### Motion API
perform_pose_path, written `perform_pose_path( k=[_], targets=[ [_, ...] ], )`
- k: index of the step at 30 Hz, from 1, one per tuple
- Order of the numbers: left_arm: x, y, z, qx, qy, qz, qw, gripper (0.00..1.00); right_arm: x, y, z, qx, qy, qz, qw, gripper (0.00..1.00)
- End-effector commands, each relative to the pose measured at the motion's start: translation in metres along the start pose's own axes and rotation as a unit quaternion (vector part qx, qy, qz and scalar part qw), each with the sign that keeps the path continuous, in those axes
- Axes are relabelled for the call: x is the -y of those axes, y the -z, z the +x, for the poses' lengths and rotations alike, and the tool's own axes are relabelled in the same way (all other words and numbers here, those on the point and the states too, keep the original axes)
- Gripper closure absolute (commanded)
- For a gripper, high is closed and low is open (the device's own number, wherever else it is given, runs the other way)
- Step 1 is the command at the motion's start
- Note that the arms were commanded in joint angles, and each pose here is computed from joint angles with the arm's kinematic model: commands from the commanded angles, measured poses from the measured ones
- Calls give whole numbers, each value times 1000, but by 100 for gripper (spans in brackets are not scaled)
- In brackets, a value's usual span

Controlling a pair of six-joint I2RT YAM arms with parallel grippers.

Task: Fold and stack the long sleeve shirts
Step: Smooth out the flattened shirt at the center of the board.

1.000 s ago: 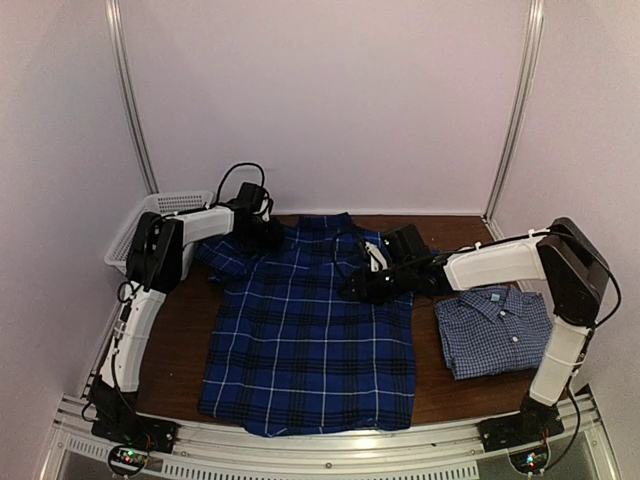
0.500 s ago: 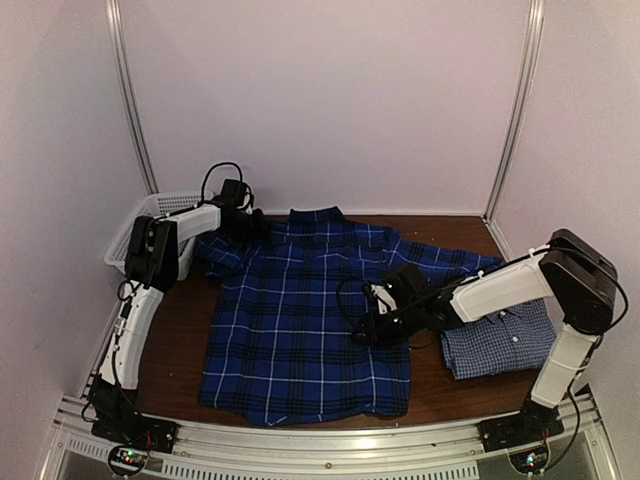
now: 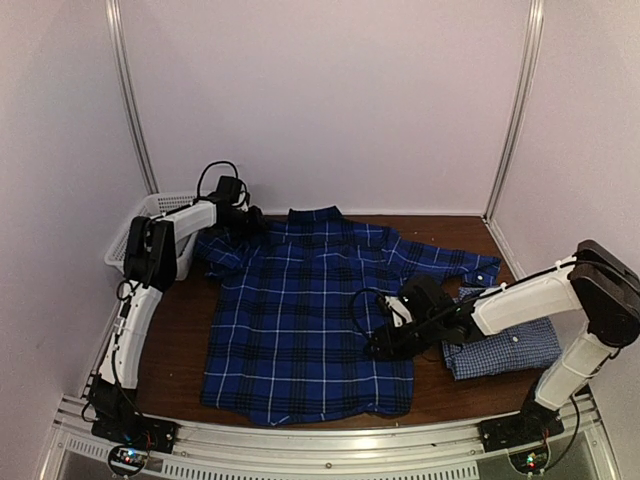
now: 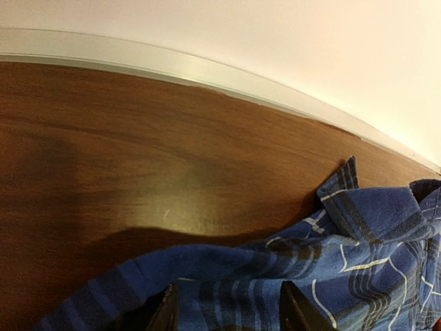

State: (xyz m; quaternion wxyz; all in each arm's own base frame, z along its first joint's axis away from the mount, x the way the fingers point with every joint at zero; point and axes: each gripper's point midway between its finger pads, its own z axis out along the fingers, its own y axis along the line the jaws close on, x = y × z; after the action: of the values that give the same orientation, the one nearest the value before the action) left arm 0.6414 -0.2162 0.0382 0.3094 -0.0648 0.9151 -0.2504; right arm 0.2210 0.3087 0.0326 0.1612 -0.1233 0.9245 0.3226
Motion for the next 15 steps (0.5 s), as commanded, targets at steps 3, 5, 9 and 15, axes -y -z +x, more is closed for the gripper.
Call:
perform_pose_path(
  k=[3,5,9,15],
  targets=[
    [19,22,-26,12,-19,46,999,44,-8,27,-22,32,4,29,999,48],
    [37,39,-38,23,-31,67,997,41,-18,39,-41,57,9,27,998,44],
    [68,70,-50,36,-54,97,993,38,-19,66,-81,112,6,40,993,36],
    [116,111,-35,35,-86,135,986,36,25,107,-123,179,-43,73,980,30]
  ],
)
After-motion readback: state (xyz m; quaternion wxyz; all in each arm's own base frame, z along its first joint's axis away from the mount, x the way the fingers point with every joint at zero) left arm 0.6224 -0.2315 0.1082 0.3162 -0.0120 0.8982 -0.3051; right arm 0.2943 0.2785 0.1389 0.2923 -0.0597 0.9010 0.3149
